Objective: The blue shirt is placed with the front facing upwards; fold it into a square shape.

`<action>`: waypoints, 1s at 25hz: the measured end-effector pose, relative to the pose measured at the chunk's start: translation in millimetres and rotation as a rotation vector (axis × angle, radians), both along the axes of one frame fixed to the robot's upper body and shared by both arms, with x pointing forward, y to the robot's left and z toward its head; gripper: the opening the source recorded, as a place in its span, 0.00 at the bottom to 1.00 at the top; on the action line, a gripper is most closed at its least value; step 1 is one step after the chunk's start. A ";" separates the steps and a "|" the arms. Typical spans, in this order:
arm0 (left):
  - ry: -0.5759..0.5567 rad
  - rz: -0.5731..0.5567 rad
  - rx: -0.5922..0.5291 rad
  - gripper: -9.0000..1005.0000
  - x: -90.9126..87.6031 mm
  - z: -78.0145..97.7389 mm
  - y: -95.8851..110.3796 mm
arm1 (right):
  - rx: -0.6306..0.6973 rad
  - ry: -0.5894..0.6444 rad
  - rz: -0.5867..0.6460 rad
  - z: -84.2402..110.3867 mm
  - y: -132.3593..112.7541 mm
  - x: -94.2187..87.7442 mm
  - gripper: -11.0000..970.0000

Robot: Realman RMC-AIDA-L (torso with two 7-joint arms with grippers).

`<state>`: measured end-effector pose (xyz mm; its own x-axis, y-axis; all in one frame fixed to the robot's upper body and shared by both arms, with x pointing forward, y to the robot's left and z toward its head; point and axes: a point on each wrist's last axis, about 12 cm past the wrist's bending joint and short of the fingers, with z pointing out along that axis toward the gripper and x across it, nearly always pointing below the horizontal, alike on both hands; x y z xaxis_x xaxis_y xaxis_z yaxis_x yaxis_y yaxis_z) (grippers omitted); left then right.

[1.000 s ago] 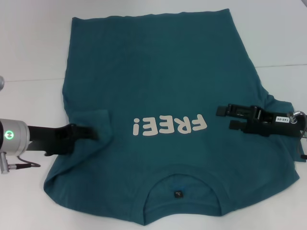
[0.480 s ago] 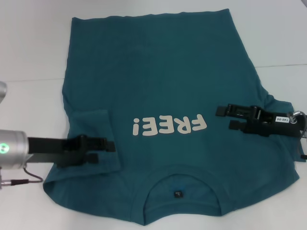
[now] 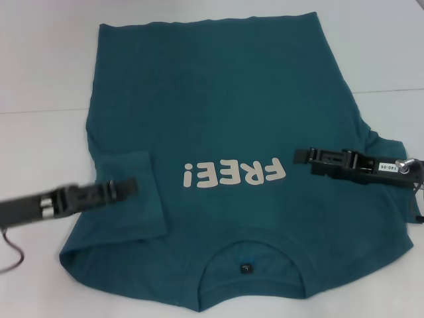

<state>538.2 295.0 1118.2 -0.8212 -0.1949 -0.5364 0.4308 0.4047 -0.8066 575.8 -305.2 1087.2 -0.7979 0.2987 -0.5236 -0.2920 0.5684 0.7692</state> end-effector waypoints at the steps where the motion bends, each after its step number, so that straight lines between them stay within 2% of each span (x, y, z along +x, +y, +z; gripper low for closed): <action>1: -0.057 -0.027 0.002 0.69 -6.1 -1.8 1.4 | 0.000 0.000 0.001 0.1 0.4 0.3 0.93; 6: -0.304 -0.115 0.016 0.69 -33.9 -13.8 -1.2 | -0.003 0.013 0.010 3.1 -1.3 2.7 0.93; 8: -0.351 -0.119 0.008 0.69 -39.7 -17.3 -4.3 | 0.000 0.022 0.006 4.3 -5.0 2.0 0.93; 11: -0.352 -0.103 -0.007 0.69 -43.0 -20.9 -5.8 | -0.014 0.035 0.013 10.5 -18.2 0.7 0.93; 16: -0.337 -0.047 -0.042 0.70 -42.3 -21.4 -0.1 | -0.028 0.106 0.012 34.3 -54.6 -0.4 0.93; 19: -0.335 -0.036 -0.057 0.70 -40.9 -20.0 0.9 | -0.051 0.159 -0.041 52.9 -80.9 1.3 0.92; 23: -0.323 -0.038 -0.072 0.69 -39.6 -18.7 -1.3 | -0.149 0.229 -0.145 75.8 -111.6 4.6 0.92; 25: -0.320 -0.039 -0.075 0.69 -39.3 -18.5 -2.2 | -0.172 0.236 -0.163 79.2 -115.8 5.4 0.92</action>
